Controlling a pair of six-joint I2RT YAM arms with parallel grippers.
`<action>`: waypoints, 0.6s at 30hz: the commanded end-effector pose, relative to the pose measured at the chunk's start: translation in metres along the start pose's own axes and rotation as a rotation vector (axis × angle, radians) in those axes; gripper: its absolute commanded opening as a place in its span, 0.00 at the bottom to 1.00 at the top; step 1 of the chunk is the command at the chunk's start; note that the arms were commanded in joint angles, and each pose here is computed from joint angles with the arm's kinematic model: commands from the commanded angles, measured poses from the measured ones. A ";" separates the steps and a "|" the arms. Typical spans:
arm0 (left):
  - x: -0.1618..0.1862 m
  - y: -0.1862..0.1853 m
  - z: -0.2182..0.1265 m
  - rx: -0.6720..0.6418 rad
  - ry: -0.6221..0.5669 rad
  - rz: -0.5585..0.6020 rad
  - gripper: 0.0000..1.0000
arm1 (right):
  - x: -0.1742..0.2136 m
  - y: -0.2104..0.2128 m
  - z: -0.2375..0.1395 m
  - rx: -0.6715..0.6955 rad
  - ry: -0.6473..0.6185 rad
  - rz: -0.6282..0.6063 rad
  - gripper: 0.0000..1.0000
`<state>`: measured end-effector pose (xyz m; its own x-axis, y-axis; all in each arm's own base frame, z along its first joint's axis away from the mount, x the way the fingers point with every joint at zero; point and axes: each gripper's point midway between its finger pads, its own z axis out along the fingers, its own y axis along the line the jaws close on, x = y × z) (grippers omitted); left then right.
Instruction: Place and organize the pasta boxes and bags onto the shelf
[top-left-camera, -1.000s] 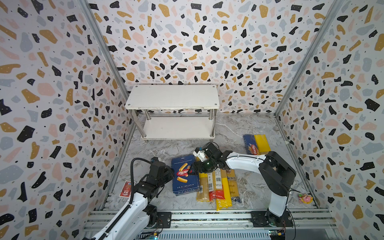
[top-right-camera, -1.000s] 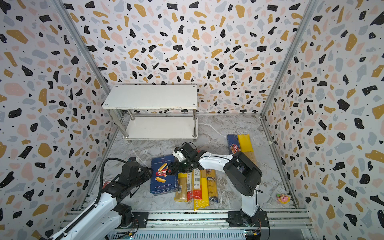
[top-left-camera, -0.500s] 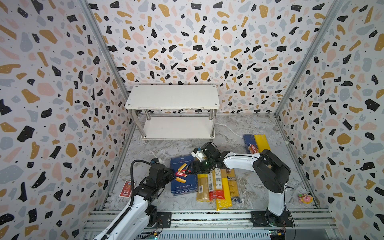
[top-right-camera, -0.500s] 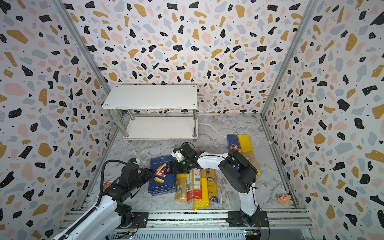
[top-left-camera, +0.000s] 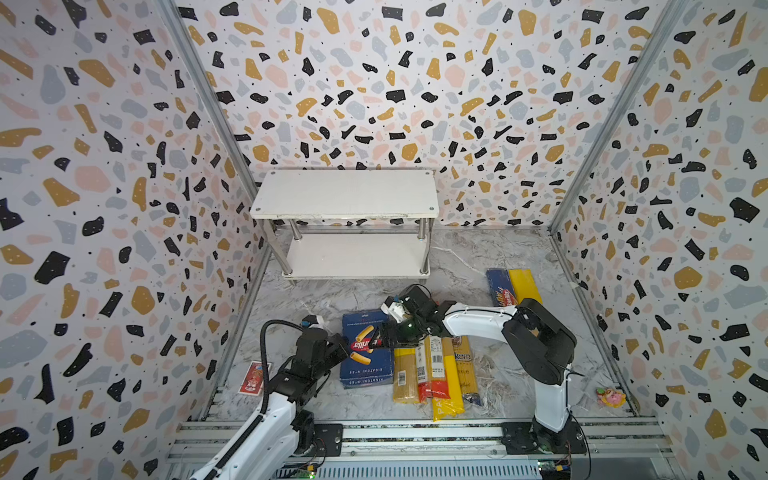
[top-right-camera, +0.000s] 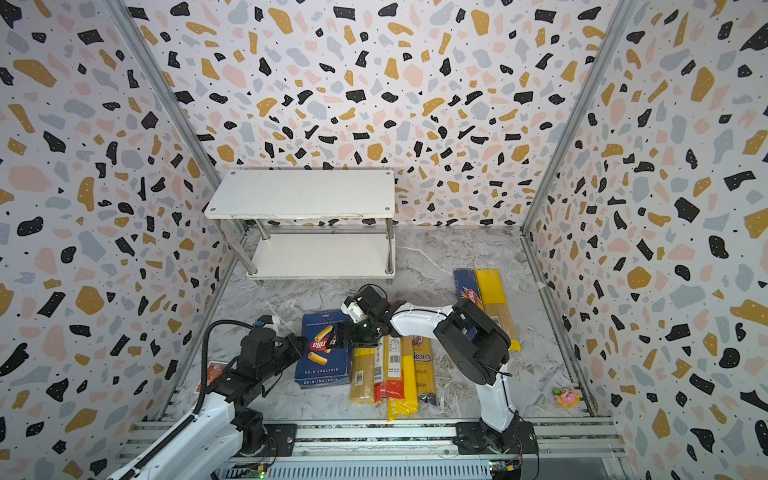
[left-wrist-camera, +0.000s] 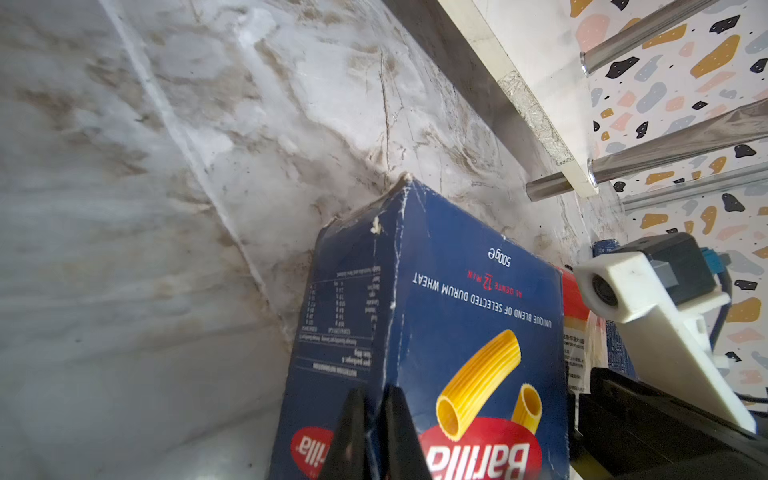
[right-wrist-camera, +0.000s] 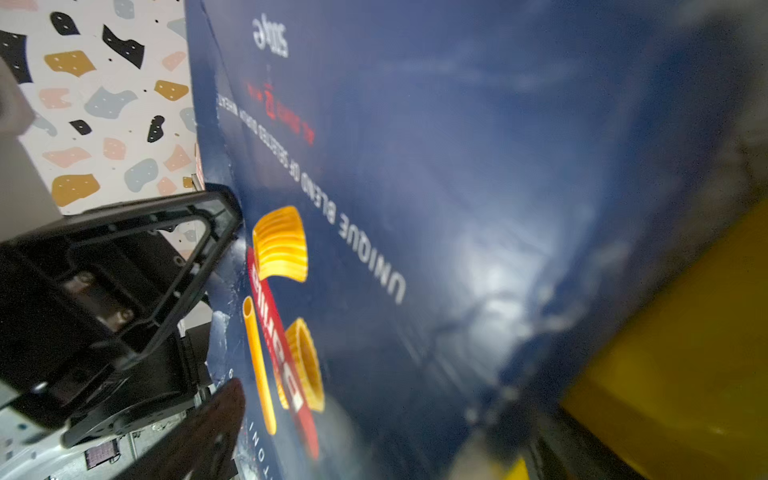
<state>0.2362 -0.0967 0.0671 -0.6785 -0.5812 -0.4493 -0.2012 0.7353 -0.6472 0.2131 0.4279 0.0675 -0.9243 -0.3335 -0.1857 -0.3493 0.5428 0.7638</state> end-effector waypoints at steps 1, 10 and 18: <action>0.043 0.012 0.001 0.005 0.178 -0.035 0.01 | 0.005 0.012 -0.012 -0.085 0.000 -0.019 1.00; 0.042 -0.012 0.001 0.122 0.197 -0.053 0.00 | 0.011 0.012 -0.022 -0.109 0.004 -0.018 1.00; 0.041 -0.030 0.000 0.244 0.194 -0.097 0.00 | 0.010 0.000 -0.026 -0.018 0.005 -0.005 0.99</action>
<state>0.2350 -0.1122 0.0696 -0.6882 -0.6146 -0.3857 -0.1599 0.6469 -0.7456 0.2117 0.4084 0.0741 -0.9289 -0.3224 -0.1824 -0.3337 0.5148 0.7897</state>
